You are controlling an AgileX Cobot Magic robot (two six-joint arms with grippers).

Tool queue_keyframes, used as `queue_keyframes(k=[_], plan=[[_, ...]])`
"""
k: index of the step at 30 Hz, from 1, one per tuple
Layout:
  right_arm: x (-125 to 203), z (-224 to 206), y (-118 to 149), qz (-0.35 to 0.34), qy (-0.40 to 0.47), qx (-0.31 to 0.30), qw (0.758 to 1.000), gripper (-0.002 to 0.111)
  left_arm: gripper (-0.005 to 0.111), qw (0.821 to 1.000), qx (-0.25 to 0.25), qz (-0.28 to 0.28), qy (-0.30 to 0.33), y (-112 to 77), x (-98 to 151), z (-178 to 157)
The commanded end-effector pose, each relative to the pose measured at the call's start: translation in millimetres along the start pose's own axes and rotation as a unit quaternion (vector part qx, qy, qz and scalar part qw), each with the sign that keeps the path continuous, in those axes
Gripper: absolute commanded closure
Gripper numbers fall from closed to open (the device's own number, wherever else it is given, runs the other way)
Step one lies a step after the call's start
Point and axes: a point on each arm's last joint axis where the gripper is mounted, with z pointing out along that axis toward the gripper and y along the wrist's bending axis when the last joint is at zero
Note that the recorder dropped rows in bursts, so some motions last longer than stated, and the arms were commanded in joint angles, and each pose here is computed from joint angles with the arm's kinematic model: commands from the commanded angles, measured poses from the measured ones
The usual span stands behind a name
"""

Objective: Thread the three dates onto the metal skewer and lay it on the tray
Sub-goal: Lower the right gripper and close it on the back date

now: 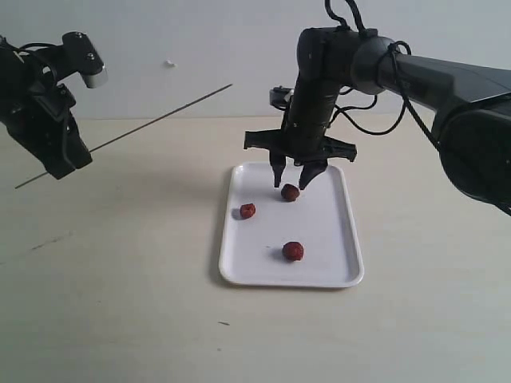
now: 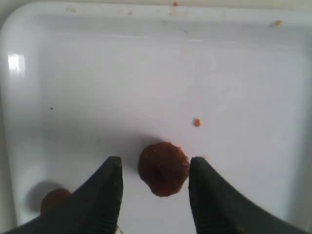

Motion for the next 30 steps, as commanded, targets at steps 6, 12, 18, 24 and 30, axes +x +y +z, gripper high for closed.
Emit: queue_keyframes(k=[6,12,18,24,30], plan=[[8.1,11.7,-2.9,0.044,0.024,0.006,0.999,0.064,0.107,0.999,0.004,-0.022,-0.025,-2.0,-3.6,-3.4],[7.9,14.3,-8.2,0.038,0.018,0.031,0.999,0.064,0.107,0.999,0.006,-0.024,-0.027,-2.2,-4.0,-3.4],[7.5,14.3,-9.0,0.037,0.016,0.035,0.999,0.064,0.107,0.999,0.006,-0.024,-0.027,-2.2,-4.0,-3.4],[5.6,14.0,-13.0,0.026,0.006,0.057,0.998,0.064,0.107,0.999,0.006,-0.024,-0.027,-2.2,-4.0,-3.4],[1.2,-0.6,-17.8,-0.027,-0.022,0.09,0.995,0.064,0.107,0.999,0.006,-0.024,-0.027,-2.2,-4.0,-3.4]])
